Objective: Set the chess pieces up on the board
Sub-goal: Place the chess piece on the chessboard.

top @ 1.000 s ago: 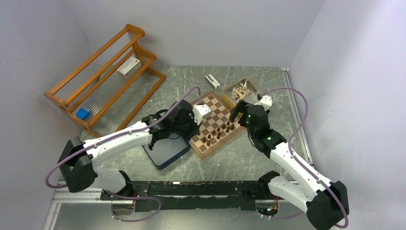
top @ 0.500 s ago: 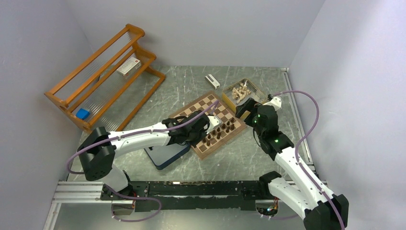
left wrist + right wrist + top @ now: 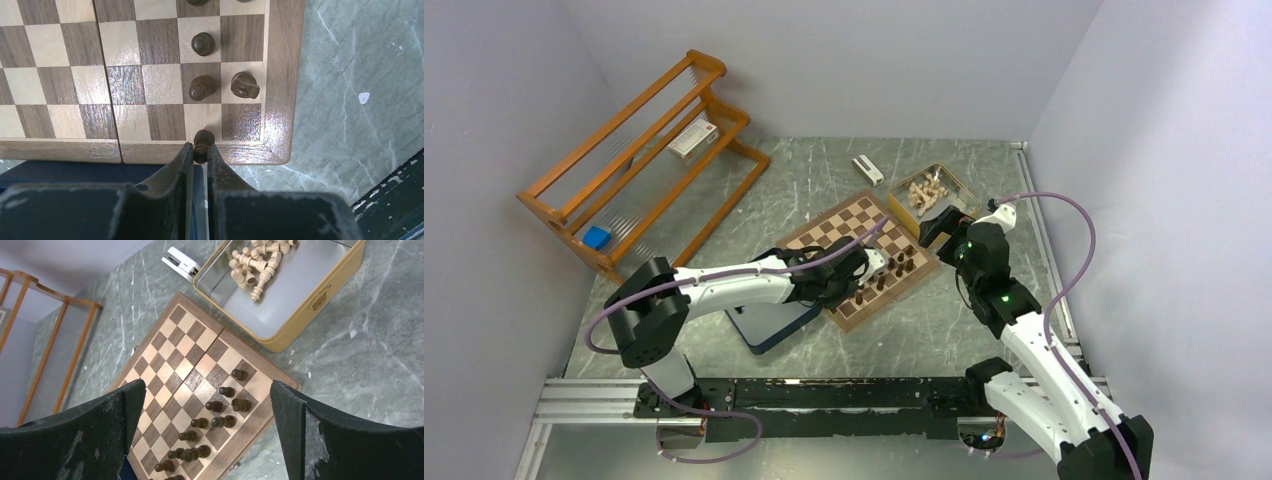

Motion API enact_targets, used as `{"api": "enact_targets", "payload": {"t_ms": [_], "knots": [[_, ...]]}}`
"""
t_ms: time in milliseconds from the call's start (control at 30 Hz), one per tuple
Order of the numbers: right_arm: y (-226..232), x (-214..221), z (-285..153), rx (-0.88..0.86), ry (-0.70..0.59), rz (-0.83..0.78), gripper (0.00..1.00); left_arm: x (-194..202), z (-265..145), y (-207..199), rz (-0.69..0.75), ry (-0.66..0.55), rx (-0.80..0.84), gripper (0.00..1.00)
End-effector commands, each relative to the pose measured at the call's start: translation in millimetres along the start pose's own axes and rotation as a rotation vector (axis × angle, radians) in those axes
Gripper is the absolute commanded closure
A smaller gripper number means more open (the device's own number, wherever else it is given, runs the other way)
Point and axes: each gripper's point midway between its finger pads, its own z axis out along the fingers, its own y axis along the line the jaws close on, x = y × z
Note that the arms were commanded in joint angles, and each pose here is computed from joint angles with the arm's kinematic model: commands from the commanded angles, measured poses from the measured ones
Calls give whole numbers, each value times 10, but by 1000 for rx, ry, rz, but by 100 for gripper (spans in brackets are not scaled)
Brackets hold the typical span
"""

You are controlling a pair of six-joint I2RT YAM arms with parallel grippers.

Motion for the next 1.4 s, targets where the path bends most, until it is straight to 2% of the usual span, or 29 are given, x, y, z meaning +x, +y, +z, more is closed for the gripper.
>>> {"api": "enact_targets", "payload": {"t_ms": [0, 1100, 1367], "knots": [[-56, -24, -10, 12, -18, 9, 0, -103, -15, -53, -7, -20, 12, 95], [-68, 5, 36, 6, -10, -5, 0, -147, 92, 3, 5, -4, -31, 93], [-66, 8, 39, 4, -8, -3, 0, -115, 96, -5, 7, 18, -28, 81]]}}
